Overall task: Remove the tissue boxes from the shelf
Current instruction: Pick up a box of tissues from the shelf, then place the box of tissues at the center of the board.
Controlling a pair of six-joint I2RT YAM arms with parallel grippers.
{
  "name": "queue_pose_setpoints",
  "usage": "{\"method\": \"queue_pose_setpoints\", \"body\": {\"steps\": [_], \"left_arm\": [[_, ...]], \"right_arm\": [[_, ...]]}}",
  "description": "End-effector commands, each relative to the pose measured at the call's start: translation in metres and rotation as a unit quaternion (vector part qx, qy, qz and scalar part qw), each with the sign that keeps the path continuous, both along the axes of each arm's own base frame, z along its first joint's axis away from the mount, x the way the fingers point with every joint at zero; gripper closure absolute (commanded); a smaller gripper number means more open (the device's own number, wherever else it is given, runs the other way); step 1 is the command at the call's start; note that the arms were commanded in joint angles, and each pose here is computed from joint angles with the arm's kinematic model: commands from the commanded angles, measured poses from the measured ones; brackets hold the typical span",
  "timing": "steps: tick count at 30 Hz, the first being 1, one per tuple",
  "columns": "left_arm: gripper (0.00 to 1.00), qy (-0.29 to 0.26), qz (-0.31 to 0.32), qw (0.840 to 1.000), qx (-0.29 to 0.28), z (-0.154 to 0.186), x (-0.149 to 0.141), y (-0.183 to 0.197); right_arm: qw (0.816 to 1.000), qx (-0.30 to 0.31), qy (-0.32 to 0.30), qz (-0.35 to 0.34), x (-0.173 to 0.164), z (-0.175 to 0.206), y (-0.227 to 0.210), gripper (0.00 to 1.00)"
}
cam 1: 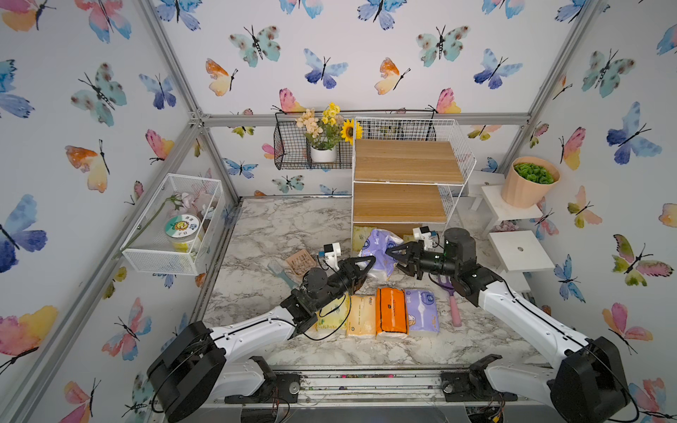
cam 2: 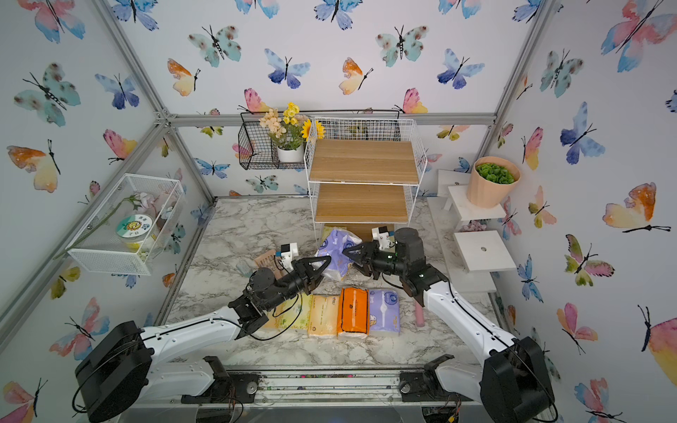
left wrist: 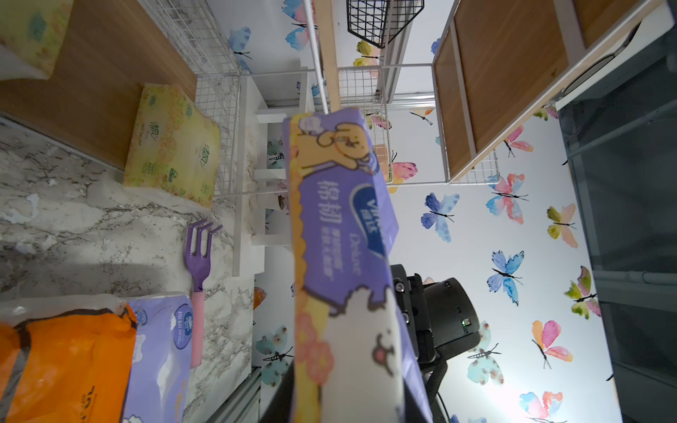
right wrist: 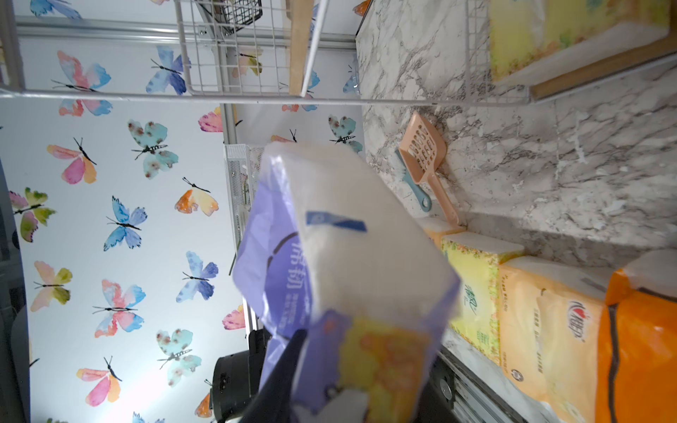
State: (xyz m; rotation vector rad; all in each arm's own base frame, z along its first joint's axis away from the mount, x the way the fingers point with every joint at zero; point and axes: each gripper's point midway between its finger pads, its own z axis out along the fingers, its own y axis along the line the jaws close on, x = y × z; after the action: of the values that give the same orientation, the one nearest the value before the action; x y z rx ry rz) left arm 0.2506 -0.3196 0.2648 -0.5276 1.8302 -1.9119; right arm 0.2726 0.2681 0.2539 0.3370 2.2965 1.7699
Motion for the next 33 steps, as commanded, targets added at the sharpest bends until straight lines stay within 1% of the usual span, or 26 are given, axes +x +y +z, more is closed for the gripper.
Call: {"method": "queue_pose_setpoints", "body": {"steps": [1, 2, 3, 4, 6, 8, 10, 12, 16, 19, 22, 26, 29, 33], "left_arm": [[0.47, -0.007, 0.001, 1.000, -0.016, 0.010, -0.006, 0.004], [0.37, -0.004, 0.007, 1.000, -0.010, 0.007, -0.006, 0.007], [0.26, 0.004, 0.018, 1.000, 0.002, 0.002, -0.005, 0.012], [0.17, 0.014, 0.032, 0.999, 0.017, -0.004, -0.005, 0.019], [0.10, 0.029, 0.064, 0.996, 0.057, -0.015, -0.004, 0.035], [0.08, 0.048, 0.110, 0.987, 0.108, -0.027, -0.003, 0.059], [0.07, 0.066, 0.170, 0.968, 0.173, -0.038, -0.002, 0.093], [0.08, 0.072, 0.219, 0.947, 0.224, -0.041, -0.004, 0.125], [0.09, 0.067, 0.290, 0.911, 0.286, -0.029, -0.012, 0.182], [0.09, 0.056, 0.335, 0.888, 0.311, -0.014, -0.021, 0.216], [0.09, 0.041, 0.375, 0.868, 0.322, 0.005, -0.030, 0.245], [0.09, 0.017, 0.413, 0.852, 0.321, 0.030, -0.043, 0.273], [0.09, 0.003, 0.428, 0.848, 0.311, 0.046, -0.052, 0.288], [0.10, -0.007, 0.440, 0.848, 0.294, 0.059, -0.063, 0.302]], "right_arm": [[0.999, 0.020, -0.037, 0.025, -0.003, 0.024, 0.009, 0.73], [0.999, 0.020, -0.038, 0.026, -0.004, 0.024, 0.009, 0.75], [0.999, 0.018, -0.040, 0.027, -0.004, 0.024, 0.010, 0.77], [0.999, 0.015, -0.041, 0.027, -0.005, 0.024, 0.009, 0.78], [0.999, 0.006, -0.043, 0.026, -0.006, 0.021, 0.009, 0.79], [0.999, -0.005, -0.044, 0.026, -0.007, 0.016, 0.009, 0.80], [0.998, -0.018, -0.046, 0.028, -0.009, 0.011, 0.010, 0.81], [0.998, -0.029, -0.050, 0.036, -0.012, 0.007, 0.015, 0.82], [0.995, -0.055, -0.061, 0.062, -0.023, -0.002, 0.036, 0.83], [0.991, -0.074, -0.076, 0.087, -0.034, -0.006, 0.062, 0.83], [0.987, -0.089, -0.083, 0.107, -0.042, -0.013, 0.091, 0.83], [0.984, -0.099, -0.083, 0.123, -0.054, -0.026, 0.134, 0.83], [0.982, -0.095, -0.078, 0.142, -0.065, -0.035, 0.171, 0.84], [0.980, -0.095, -0.072, 0.161, -0.081, -0.048, 0.222, 0.85]]}}
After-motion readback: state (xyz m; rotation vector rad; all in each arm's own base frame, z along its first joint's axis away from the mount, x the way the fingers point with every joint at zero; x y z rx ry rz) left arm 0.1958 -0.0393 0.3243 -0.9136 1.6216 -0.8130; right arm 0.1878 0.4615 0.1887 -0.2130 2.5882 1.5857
